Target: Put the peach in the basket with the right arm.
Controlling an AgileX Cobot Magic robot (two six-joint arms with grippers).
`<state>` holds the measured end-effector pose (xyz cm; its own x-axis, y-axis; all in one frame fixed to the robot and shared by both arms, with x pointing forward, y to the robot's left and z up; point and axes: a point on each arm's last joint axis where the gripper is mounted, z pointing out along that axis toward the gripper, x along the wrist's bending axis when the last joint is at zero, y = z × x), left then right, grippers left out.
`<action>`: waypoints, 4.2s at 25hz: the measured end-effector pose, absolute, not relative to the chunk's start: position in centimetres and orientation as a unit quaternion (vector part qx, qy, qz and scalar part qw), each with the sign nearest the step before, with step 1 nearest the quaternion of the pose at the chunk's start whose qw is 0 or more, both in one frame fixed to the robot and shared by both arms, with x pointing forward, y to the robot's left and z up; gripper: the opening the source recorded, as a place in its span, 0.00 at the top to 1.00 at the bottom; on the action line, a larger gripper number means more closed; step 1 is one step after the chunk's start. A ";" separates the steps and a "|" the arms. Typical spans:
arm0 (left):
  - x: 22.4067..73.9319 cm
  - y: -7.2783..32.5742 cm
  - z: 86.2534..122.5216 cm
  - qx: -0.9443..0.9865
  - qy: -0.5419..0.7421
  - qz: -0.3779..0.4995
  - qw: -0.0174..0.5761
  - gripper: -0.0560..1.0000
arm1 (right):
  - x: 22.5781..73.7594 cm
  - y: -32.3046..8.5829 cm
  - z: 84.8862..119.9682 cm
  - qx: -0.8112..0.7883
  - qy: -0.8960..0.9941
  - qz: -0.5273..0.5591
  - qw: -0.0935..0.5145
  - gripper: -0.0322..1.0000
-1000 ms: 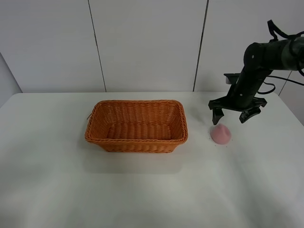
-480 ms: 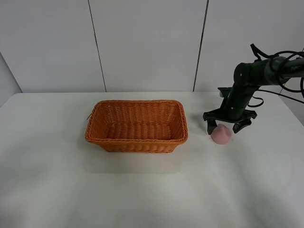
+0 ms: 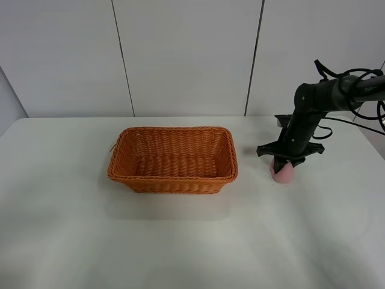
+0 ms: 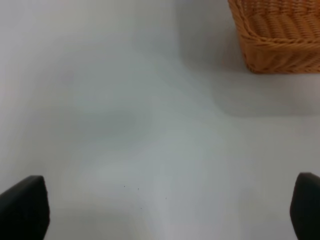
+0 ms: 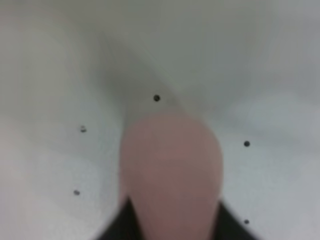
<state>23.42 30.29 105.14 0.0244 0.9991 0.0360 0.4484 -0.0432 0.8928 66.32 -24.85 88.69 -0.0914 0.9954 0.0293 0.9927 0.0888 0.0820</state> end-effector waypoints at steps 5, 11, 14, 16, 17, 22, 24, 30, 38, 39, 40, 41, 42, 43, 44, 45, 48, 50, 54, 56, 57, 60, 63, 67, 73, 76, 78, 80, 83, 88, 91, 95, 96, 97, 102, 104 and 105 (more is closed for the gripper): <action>23.4 30.3 105.1 0.616 0.588 0.378 0.364 0.01 | 67.1 -24.8 91.7 0.670 0.740 0.047 0.029 0.97; 23.4 30.3 105.1 0.616 0.588 0.378 0.364 0.01 | 68.4 -24.7 100.4 0.663 0.738 0.095 0.075 0.97; 23.4 30.3 105.1 0.616 0.588 0.378 0.364 0.01 | 68.9 -24.7 103.7 0.659 0.735 0.124 0.104 0.97; 23.4 30.3 105.1 0.616 0.588 0.378 0.364 0.01 | 69.1 -24.7 105.0 0.657 0.733 0.136 0.115 0.97; 23.4 30.3 105.1 0.616 0.588 0.378 0.364 0.01 | 69.1 -24.7 105.3 0.657 0.733 0.135 0.114 0.97; 23.4 30.3 105.1 0.616 0.588 0.378 0.364 0.01 | 68.9 -22.1 107.0 0.628 0.754 0.142 0.129 0.97; 23.4 30.3 105.1 0.616 0.588 0.378 0.364 0.01 | 68.5 -20.0 107.5 0.609 0.768 0.151 0.130 0.97; 23.4 30.3 105.1 0.616 0.588 0.378 0.364 0.01 | 66.0 -11.9 107.8 0.536 0.819 0.168 0.117 0.97; 23.4 30.3 105.1 0.616 0.588 0.378 0.364 0.01 | 63.9 -2.5 102.9 0.460 0.864 0.184 0.089 0.97; 23.4 30.3 105.1 0.616 0.588 0.378 0.364 0.01 | 63.7 -1.6 101.9 0.453 0.868 0.183 0.086 0.97; 23.4 30.3 105.1 0.616 0.588 0.378 0.364 0.01 | 63.6 -0.7 100.6 0.446 0.873 0.179 0.083 0.97; 23.4 30.3 105.1 0.616 0.588 0.378 0.364 0.01 | 63.7 0.0 99.4 0.441 0.876 0.178 0.082 0.97; 23.4 30.3 105.1 0.616 0.588 0.378 0.364 0.01 | 63.7 0.7 98.3 0.437 0.878 0.177 0.081 0.97; 23.4 30.3 105.1 0.616 0.588 0.378 0.364 0.01 | 63.7 1.1 97.4 0.434 0.880 0.176 0.080 0.97; 23.4 30.3 105.1 0.616 0.588 0.378 0.364 0.01 | 63.8 1.4 96.3 0.434 0.881 0.172 0.078 0.96; 23.4 30.3 105.1 0.616 0.588 0.378 0.364 0.01 | 64.0 1.5 95.3 0.434 0.882 0.166 0.075 0.95; 23.4 30.3 105.1 0.616 0.588 0.378 0.364 0.01 | 64.2 1.6 93.0 0.442 0.883 0.145 0.066 0.79; 23.4 30.3 105.1 0.616 0.588 0.378 0.364 0.01 | 64.1 1.6 92.4 0.444 0.883 0.136 0.061 0.60; 23.4 30.3 105.1 0.616 0.588 0.378 0.364 0.01 | 64.3 1.6 93.1 0.444 0.882 0.144 0.065 0.34; 23.4 30.3 105.1 0.616 0.588 0.378 0.364 0.01 | 64.4 1.6 94.2 0.446 0.881 0.147 0.065 0.31; 23.4 30.3 105.1 0.616 0.588 0.378 0.364 0.01 | 64.5 1.5 94.9 0.447 0.880 0.147 0.065 0.31; 23.4 30.3 105.1 0.616 0.588 0.378 0.364 0.01 | 64.9 1.0 98.2 0.451 0.875 0.159 0.071 0.30; 23.4 30.3 105.1 0.616 0.588 0.378 0.364 0.01 | 65.6 -0.1 102.0 0.460 0.864 0.187 0.086 0.30; 23.4 30.3 105.1 0.616 0.588 0.378 0.364 0.01 | 66.7 -2.8 105.5 0.478 0.844 0.217 0.109 0.30; 23.4 30.3 105.1 0.616 0.588 0.378 0.364 0.01 | 70.1 -9.5 105.9 0.536 0.808 0.210 0.127 0.30; 23.4 30.3 105.1 0.616 0.588 0.378 0.364 0.01 | 72.1 -14.6 105.8 0.574 0.781 0.199 0.141 0.30; 23.4 30.3 105.1 0.616 0.588 0.378 0.364 0.01 | 73.2 -18.5 105.8 0.604 0.759 0.191 0.152 0.30; 23.4 30.3 105.1 0.616 0.588 0.378 0.364 0.01 | 73.9 -21.9 105.8 0.629 0.738 0.186 0.158 0.30; 23.4 30.3 105.1 0.616 0.588 0.378 0.364 0.01 | 74.4 -26.6 105.8 0.663 0.708 0.178 0.167 0.30; 23.4 30.3 105.1 0.616 0.588 0.378 0.364 0.01 | 74.5 -31.1 105.8 0.694 0.677 0.171 0.175 0.30; 23.4 30.3 105.1 0.616 0.588 0.378 0.364 0.01 | 74.3 -31.1 106.3 0.692 0.678 0.178 0.174 0.30; 23.4 30.3 105.1 0.616 0.588 0.378 0.364 0.01 | 73.7 -30.5 107.8 0.686 0.679 0.192 0.178 0.30; 23.4 30.3 105.1 0.616 0.588 0.378 0.364 0.01 | 73.4 -30.4 108.2 0.685 0.679 0.195 0.178 0.30; 23.4 30.3 105.1 0.616 0.588 0.378 0.364 0.01 | 73.0 -30.4 108.6 0.683 0.682 0.196 0.177 0.30; 23.4 30.3 105.1 0.616 0.588 0.378 0.364 0.01 | 70.3 -30.3 109.6 0.681 0.691 0.179 0.162 0.30; 23.4 30.3 105.1 0.616 0.588 0.378 0.364 0.01 | 68.7 -30.3 109.9 0.684 0.693 0.170 0.152 0.30; 23.4 30.3 105.1 0.616 0.588 0.378 0.364 0.01 | 67.7 -30.3 110.1 0.685 0.694 0.165 0.146 0.30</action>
<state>23.42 30.30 105.14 0.0240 0.9990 0.0367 0.4484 -0.0435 0.8928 67.69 -30.26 110.12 -0.0190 0.9995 0.0234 0.9029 0.0071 0.4299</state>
